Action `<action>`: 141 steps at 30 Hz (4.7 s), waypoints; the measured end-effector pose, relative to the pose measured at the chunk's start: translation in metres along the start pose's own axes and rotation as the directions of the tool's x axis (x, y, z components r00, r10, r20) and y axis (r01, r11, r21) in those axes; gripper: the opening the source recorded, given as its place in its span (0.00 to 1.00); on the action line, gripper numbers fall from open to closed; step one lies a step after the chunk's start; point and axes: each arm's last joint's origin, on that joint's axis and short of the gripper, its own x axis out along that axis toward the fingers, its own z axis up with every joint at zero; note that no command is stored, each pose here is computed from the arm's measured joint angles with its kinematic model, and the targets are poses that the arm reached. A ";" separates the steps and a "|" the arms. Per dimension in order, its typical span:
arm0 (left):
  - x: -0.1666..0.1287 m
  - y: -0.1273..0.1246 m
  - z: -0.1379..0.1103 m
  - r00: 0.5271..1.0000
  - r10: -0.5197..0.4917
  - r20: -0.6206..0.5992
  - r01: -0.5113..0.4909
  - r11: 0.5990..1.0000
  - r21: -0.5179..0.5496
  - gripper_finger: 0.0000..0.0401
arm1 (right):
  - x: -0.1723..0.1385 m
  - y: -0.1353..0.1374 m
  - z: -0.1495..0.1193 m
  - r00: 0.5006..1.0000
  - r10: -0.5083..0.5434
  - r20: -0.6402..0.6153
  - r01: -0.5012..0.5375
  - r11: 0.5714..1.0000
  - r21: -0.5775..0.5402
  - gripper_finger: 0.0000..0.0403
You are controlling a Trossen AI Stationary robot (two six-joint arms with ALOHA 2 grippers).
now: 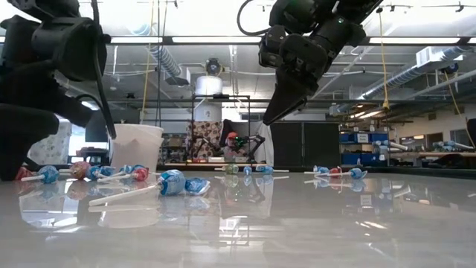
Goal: Sort candy by brand, put in halloween buckets
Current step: Put the left small red sucker into the left orange bucket, then put the left red sucker into the left orange bucket
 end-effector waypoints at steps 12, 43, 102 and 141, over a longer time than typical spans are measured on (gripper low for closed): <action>-0.010 -0.005 0.005 0.999 0.002 0.051 -0.005 0.998 0.060 0.09 | 0.000 0.000 -0.001 1.000 -0.001 -0.007 0.001 1.000 0.001 0.20; -0.203 -0.045 -0.094 0.884 -0.219 -0.413 0.407 0.796 0.448 0.05 | 0.001 0.005 -0.001 1.000 0.006 -0.002 -0.006 1.000 0.007 0.20; -0.047 -0.046 0.054 0.981 0.102 0.164 -0.119 0.989 0.092 0.53 | 0.020 0.003 -0.006 0.999 -0.019 -0.034 0.019 1.000 0.014 0.26; -0.012 -0.037 0.055 0.997 -0.016 0.076 -0.030 0.821 0.570 0.67 | 0.020 0.002 -0.006 0.999 -0.021 -0.041 0.022 0.999 0.024 0.26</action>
